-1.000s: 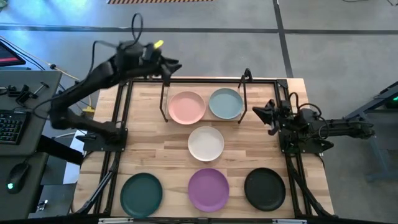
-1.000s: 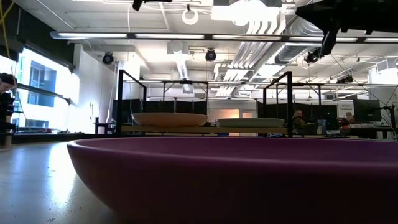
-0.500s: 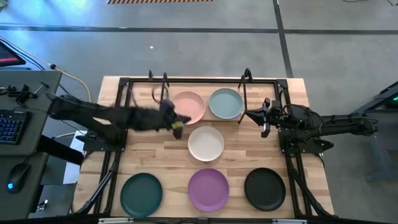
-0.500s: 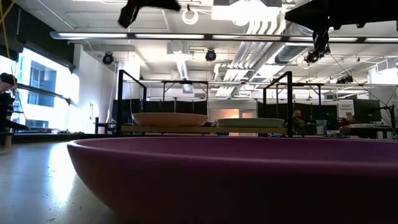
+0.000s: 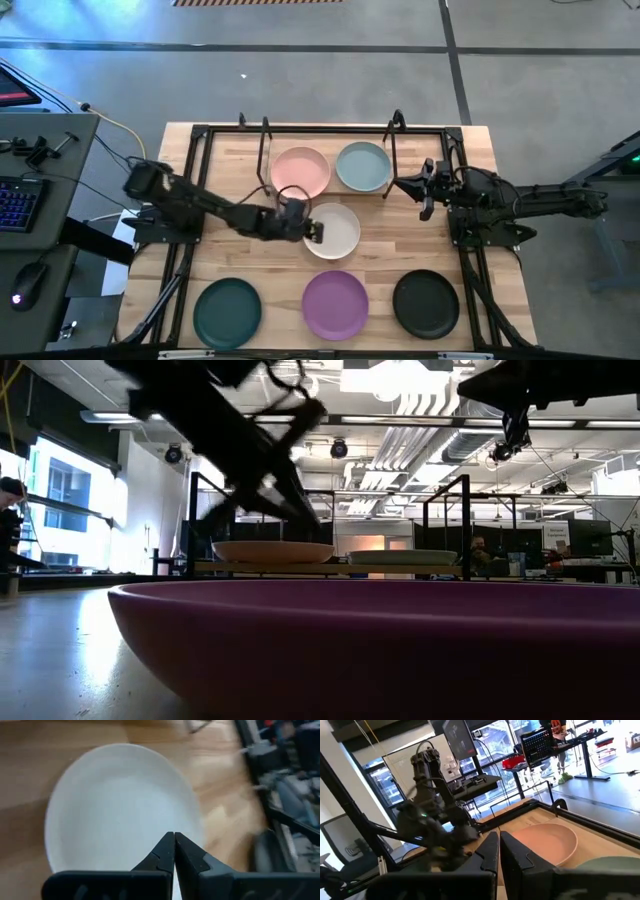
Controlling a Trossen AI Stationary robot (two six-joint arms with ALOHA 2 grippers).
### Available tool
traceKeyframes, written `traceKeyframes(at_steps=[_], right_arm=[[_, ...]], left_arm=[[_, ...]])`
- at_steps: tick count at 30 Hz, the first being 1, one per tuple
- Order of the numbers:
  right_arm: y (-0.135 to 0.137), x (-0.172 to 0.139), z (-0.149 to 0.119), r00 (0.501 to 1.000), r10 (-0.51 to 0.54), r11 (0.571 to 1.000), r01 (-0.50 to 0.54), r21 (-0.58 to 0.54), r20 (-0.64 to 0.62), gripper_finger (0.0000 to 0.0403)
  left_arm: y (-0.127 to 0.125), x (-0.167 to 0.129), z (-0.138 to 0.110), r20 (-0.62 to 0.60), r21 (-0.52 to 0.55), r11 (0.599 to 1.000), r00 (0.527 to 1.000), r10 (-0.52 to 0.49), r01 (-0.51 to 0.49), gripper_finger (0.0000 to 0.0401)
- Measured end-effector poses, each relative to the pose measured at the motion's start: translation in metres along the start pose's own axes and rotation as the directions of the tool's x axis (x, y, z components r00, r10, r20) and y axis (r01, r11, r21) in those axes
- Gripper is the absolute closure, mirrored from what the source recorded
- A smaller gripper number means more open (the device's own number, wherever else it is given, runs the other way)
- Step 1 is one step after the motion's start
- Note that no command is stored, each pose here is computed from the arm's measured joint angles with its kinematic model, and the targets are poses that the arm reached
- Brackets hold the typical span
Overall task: Place and stack plates onto a shelf
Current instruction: Put the pink plate on the shelf
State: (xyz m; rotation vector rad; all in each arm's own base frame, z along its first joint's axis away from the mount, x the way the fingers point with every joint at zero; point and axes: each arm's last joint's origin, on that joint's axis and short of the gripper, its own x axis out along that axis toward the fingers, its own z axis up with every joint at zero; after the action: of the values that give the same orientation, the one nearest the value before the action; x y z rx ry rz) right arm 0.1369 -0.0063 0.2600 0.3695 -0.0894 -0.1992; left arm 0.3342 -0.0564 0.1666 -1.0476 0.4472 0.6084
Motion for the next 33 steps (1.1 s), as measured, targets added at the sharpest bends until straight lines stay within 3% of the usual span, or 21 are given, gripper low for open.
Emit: traceKeyframes(at_steps=[3, 8, 11, 18, 22, 33], right_arm=[[0.000, 0.000, -0.001, 1.000, -0.003, 1.000, 0.003, -0.001, -0.006, 0.0403], [-0.001, 0.000, -0.002, 1.000, -0.010, 1.000, 0.010, -0.006, -0.024, 0.0403], [-0.001, 0.000, -0.003, 1.000, -0.010, 1.000, 0.010, -0.006, -0.025, 0.0403], [-0.001, 0.000, -0.002, 1.000, -0.010, 1.000, 0.010, -0.013, -0.025, 0.0403], [-0.001, 0.000, -0.003, 0.999, -0.013, 1.000, 0.012, -0.015, -0.031, 0.0403], [-0.002, 0.000, -0.004, 0.999, -0.016, 1.000, 0.015, -0.017, -0.039, 0.0403]], left_arm=[[-0.011, 0.019, 0.009, -0.023, 0.028, 1.000, 1.000, -0.002, 0.002, 0.0401], [-0.013, 0.041, 0.010, 0.048, -0.088, 0.995, 0.998, 0.050, -0.046, 0.0401], [-0.012, 0.045, 0.015, 0.081, -0.155, 0.987, 0.995, 0.064, -0.051, 0.0401], [0.001, 0.045, 0.022, 0.243, -0.261, 0.956, 0.950, 0.199, -0.133, 0.0401], [0.007, 0.046, 0.027, 0.269, -0.326, 0.933, 0.931, 0.248, -0.154, 0.0401], [0.016, 0.050, 0.039, 0.282, -0.311, 0.926, 0.910, 0.304, -0.213, 0.0401]])
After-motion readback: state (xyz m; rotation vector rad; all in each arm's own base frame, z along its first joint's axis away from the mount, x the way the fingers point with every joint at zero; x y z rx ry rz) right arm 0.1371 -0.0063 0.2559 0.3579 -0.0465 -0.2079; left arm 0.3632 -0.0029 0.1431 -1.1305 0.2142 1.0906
